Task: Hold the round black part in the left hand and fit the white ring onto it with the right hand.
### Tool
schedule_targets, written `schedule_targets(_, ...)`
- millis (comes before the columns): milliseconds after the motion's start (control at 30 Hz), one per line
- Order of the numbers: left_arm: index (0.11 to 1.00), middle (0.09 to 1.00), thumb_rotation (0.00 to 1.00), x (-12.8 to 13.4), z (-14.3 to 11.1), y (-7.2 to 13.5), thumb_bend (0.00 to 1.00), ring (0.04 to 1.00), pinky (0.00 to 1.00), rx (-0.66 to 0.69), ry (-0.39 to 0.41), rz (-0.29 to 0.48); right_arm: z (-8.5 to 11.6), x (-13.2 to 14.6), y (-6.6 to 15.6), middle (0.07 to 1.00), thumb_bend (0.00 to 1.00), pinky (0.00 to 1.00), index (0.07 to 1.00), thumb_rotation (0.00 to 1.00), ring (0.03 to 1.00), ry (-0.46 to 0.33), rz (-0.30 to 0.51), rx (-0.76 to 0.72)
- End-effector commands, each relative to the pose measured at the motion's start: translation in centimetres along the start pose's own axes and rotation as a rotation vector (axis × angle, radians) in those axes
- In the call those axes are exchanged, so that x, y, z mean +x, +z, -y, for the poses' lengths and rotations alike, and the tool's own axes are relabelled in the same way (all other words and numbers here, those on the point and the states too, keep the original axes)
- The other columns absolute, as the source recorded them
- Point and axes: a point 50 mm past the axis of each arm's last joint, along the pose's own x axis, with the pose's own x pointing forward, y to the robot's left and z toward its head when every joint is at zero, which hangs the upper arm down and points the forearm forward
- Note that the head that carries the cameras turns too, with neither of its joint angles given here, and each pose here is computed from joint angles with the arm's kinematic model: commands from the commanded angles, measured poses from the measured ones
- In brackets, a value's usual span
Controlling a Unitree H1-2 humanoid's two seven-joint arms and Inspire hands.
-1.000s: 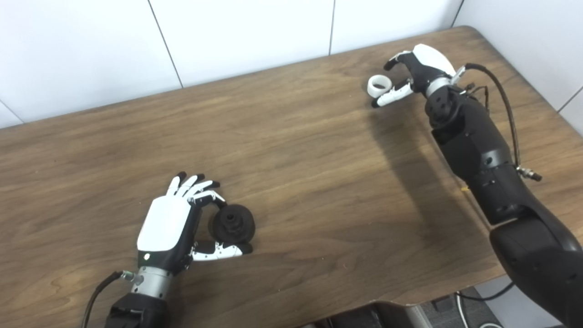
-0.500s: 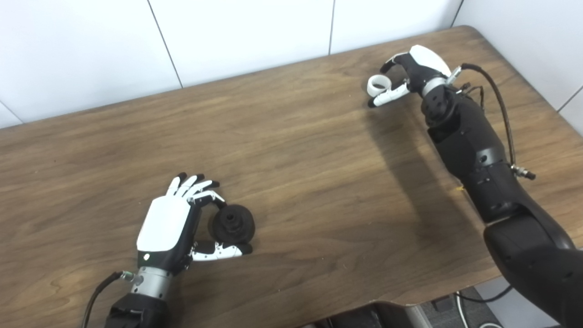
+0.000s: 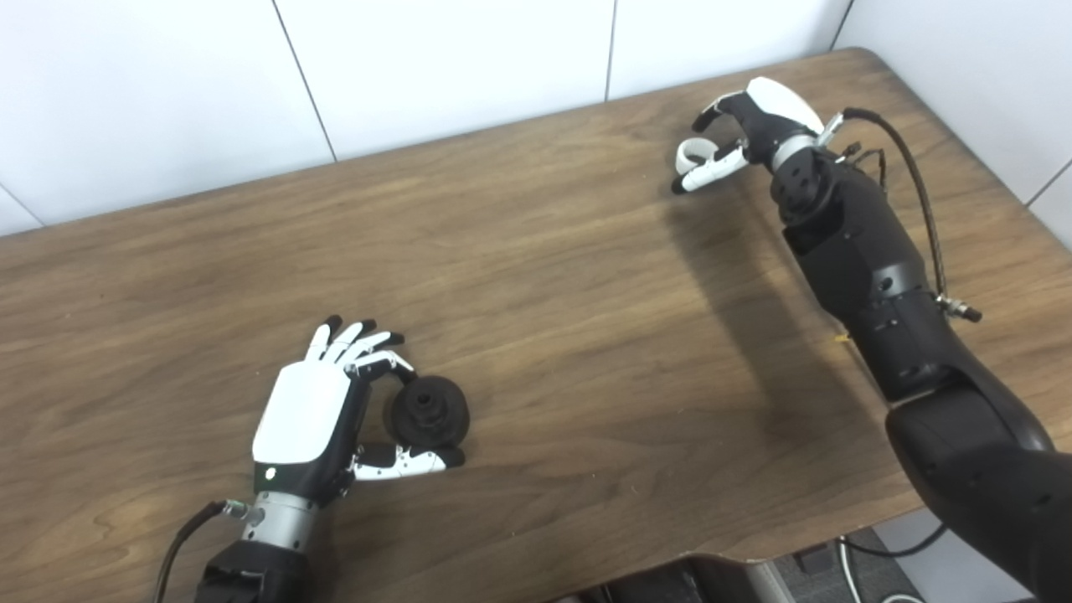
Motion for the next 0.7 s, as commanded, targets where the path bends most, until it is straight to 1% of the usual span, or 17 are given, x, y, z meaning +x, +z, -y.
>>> schedule_targets(0, 0.487, 0.815, 0.06, -0.59, 0.73, -0.92, 0.52, 0.910, 1.00, 0.024, -0.066, -0.043, 3.11, 0.41, 1.53, 0.916, 0.74, 1.00, 0.703, 0.26, 0.974, -0.085, 0.032, -0.012)
schedule_targets(267, 0.487, 0.814, 0.06, -0.53, 0.61, -1.00, 0.52, 0.906, 0.99, 0.026, -0.064, -0.039, 3.07, 0.55, 1.39, 0.913, 0.73, 1.00, 0.685, 0.26, 0.978, -0.080, 0.027, -0.023)
schedule_targets(667, 0.486, 0.814, 0.06, -0.66, 0.74, -1.02, 0.52, 0.909, 1.00, 0.029, -0.070, -0.039, 2.83, 0.59, 1.10, 0.909, 0.74, 1.00, 0.695, 0.26, 0.973, -0.075, 0.015, -0.031)
